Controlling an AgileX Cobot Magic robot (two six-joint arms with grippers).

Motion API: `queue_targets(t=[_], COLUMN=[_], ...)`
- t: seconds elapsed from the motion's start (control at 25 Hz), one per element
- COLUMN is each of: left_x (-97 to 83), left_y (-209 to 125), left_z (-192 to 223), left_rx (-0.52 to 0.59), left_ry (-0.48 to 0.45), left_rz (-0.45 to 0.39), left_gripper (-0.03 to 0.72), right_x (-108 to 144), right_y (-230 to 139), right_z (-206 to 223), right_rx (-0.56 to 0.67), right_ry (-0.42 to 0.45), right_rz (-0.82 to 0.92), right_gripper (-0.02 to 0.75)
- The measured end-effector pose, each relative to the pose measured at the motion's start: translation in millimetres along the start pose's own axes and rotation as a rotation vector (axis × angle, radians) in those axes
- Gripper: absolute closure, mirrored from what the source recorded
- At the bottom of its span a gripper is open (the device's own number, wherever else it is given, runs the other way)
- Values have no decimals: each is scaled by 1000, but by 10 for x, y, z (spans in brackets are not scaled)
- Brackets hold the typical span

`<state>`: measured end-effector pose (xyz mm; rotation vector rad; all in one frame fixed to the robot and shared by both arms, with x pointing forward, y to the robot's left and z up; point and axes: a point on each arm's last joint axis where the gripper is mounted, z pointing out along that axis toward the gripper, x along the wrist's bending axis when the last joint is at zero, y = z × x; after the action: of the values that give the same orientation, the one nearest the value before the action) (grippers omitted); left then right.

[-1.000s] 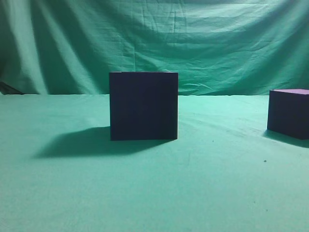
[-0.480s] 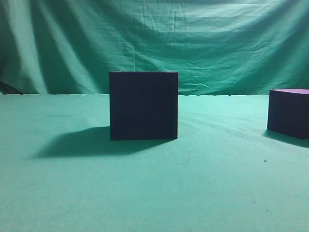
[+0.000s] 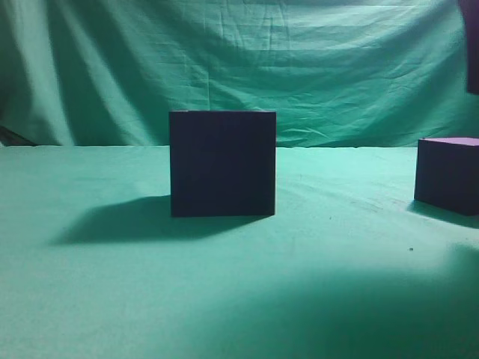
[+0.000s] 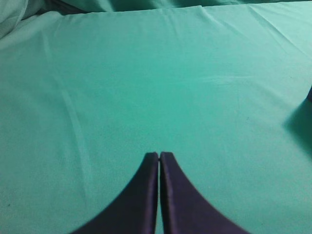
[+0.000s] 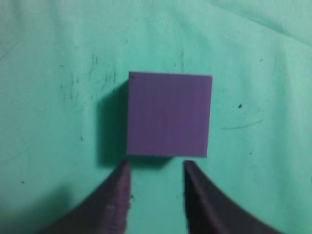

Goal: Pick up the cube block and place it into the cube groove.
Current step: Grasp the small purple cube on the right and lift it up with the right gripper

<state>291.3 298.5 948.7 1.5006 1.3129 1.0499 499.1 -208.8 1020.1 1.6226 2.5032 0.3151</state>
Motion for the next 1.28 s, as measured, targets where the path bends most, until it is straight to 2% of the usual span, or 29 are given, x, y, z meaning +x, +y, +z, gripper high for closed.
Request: queue_targets(t=[0.16,0.24,0.28,0.56,0.6,0.68,0.72,0.8,1.08,1.28], left_x=[0,0,0,0,0,0,0,0,0,0], left_y=[0,0,0,0,0,0,0,0,0,0], left_z=[0,0,0,0,0,0,0,0,0,0], left_rx=[0,0,0,0,0,0,0,0,0,0], left_ry=[0,0,0,0,0,0,0,0,0,0], left_rz=[0,0,0,0,0,0,0,0,0,0], left_gripper=[688,688,688,688,688,688,688,688,688,688], right_x=[-13,-22,-29,-61,-62,-65,-66,-67,-77,46], right_y=[93,141,163,212,215,226,226,217,420,682], right_z=[93,156,186,536,575,655,681,700,453,102], right_rx=[-42,-59,-65,6,14,23,29,50,74,37], right_ry=[-6,-12,-16,-34,-33,-33,-34,-34,-28,51], right_rz=[14,30,39,54,54,55,54,54,69,79], right_gripper=[222,126,102,113,155,163,228,307,300,300])
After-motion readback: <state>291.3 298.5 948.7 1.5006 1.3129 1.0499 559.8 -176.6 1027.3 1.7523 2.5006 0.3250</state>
